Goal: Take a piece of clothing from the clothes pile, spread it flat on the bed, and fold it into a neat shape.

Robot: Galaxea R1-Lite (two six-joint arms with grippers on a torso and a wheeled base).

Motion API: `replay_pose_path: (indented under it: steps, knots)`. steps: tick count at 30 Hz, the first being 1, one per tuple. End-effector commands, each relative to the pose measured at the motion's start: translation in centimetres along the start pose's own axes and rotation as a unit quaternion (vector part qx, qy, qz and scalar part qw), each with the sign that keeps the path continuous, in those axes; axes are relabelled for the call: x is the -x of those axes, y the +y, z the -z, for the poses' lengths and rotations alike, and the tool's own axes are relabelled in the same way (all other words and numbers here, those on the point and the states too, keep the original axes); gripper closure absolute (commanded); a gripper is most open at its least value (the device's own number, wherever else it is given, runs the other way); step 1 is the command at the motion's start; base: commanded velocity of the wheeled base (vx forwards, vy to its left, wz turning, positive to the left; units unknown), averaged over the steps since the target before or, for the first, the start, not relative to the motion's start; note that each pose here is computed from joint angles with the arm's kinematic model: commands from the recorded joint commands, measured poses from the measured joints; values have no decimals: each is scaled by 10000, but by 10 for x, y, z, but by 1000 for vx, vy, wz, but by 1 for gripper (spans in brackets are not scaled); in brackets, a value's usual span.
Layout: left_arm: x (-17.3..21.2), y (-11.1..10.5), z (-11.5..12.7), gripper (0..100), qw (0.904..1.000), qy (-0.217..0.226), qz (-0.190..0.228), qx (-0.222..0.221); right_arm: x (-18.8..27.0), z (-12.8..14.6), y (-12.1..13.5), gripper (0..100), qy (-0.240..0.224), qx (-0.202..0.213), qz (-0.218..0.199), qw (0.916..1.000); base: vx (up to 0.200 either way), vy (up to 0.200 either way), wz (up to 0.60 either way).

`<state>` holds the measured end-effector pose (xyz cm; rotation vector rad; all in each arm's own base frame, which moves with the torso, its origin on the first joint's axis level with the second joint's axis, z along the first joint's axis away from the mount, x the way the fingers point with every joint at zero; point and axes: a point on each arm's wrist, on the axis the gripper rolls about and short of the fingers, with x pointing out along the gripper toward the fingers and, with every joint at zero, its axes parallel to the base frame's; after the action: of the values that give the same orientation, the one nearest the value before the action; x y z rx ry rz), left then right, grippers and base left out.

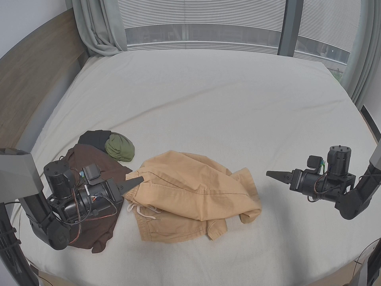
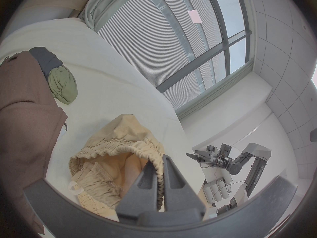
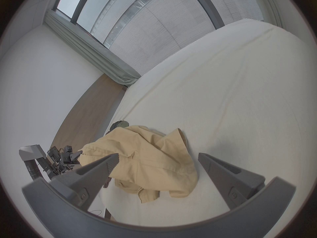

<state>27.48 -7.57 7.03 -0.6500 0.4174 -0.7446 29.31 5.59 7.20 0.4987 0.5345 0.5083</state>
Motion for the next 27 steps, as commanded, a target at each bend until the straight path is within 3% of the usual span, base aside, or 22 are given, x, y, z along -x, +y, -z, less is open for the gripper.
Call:
replay_pose_path:
  steps: [1, 8, 27]
  knots:
    - [1, 0, -1, 100, 10000, -21, -5, -6, -7, 8, -6, 0, 169, -81, 50, 9998, 0, 0, 0]
    - [1, 2, -2, 100, 10000, -37, -40, 0, -24, 25, -16, 0, 498, -228, 123, 9984, 0, 0, 0]
    - [1, 5, -8, 100, 9999, -148, -60, -40, -54, 54, -42, 0, 532, -616, 153, 9966, 0, 0, 0]
